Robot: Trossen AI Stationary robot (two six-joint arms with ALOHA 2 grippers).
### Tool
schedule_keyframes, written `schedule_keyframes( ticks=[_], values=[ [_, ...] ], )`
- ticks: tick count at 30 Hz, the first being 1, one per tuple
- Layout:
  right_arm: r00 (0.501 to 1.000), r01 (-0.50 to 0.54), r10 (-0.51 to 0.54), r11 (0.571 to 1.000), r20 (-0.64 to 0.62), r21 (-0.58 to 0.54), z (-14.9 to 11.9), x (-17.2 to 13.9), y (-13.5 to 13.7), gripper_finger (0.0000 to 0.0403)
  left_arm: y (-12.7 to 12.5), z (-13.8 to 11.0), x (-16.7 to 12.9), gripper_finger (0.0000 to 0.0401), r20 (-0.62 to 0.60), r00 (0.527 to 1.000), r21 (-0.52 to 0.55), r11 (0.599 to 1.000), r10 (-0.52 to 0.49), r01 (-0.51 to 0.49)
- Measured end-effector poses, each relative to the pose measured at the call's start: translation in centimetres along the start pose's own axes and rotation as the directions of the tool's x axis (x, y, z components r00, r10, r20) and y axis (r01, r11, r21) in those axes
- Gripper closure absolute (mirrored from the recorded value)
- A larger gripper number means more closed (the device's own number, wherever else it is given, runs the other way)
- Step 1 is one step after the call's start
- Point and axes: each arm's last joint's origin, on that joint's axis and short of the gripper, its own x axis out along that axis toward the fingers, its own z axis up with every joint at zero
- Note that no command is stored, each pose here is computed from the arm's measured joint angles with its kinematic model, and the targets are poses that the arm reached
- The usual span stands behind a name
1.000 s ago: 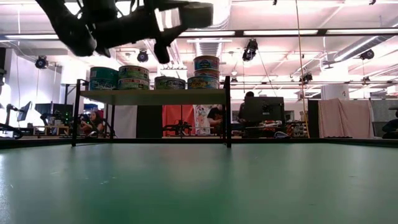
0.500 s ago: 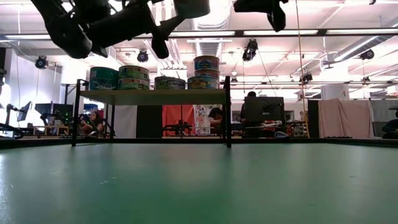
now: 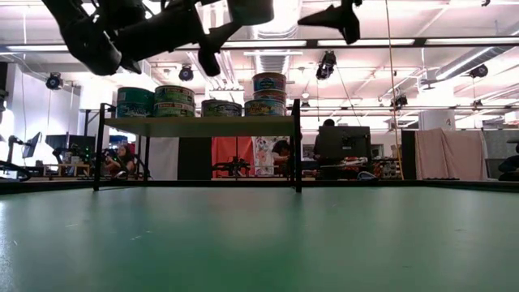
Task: Stack canned seafood by type on shelf
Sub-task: Stack the blue tuna can on top of the blue tuna can on the shelf
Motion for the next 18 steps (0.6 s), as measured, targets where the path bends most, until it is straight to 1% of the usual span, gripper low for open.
schedule_keyframes(
  ticks=[3, 7, 11, 18],
  values=[
    [0.999, -0.035, 0.036, 0.999, -0.024, 0.011, 0.0, 0.5, -0.3, 0.0089, 0.0, 0.1, 0.2, 0.0219, 0.000, 1.000, 0.005, 1.000, 0.002, -0.002],
    [0.997, -0.081, 0.081, 0.997, -0.003, 0.012, 0.2, 0.9, -0.2, 0.0062, -0.1, 0.1, 0.2, 0.0219, 0.003, 1.000, 0.005, 1.000, 0.002, -0.002],
    [0.995, -0.099, 0.099, 0.995, 0.032, -0.003, 0.6, 0.9, -0.1, 0.0054, 0.0, 0.2, 0.2, 0.0219, 0.018, 1.000, 0.006, 1.000, 0.020, -0.020],
    [0.995, -0.082, 0.081, 0.997, 0.056, 0.013, 0.9, 1.3, -0.7, 0.0054, 0.0, 0.2, 0.2, 0.0219, 0.039, 0.998, 0.004, 0.999, 0.039, -0.039]
  ],
)
